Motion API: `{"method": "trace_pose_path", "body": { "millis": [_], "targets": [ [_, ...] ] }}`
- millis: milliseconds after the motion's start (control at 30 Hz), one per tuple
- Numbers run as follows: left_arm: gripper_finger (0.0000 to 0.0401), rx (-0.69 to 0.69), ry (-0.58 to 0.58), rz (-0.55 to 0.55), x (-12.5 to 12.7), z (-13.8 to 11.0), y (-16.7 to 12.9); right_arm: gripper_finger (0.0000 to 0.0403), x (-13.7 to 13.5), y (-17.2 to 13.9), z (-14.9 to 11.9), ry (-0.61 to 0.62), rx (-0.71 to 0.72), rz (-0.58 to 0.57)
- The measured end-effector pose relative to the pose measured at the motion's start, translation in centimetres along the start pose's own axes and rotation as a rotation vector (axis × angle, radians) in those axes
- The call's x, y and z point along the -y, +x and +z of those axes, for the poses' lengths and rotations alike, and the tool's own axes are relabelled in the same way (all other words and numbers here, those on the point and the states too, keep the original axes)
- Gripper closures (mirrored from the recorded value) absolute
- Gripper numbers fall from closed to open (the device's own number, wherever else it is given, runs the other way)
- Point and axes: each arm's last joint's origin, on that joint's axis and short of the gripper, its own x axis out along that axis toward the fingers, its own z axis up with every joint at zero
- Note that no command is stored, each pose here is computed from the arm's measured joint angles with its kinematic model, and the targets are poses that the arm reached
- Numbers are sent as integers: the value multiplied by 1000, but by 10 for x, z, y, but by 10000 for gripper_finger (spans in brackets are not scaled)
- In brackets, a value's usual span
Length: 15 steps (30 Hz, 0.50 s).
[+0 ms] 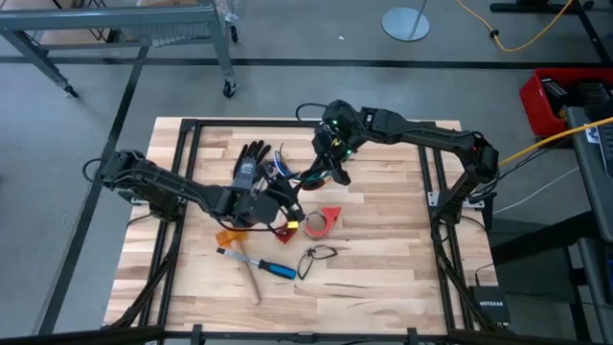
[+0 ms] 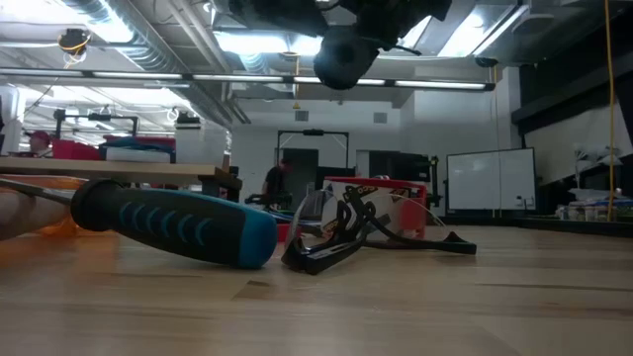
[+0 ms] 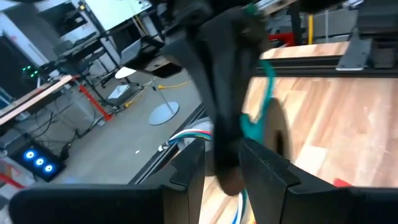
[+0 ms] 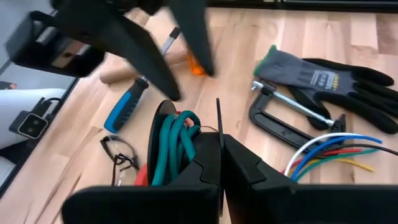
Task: Coil cords
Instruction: Coil the wire onto the spool
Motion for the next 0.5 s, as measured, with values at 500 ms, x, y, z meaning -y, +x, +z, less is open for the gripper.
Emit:
{"method": "trace_pose_path", "body": {
  "millis": [500],
  "targets": [
    [309, -19, -61, -155, -3, -1, 11, 399, -18, 12, 5, -174, -20, 25]
  ]
}}
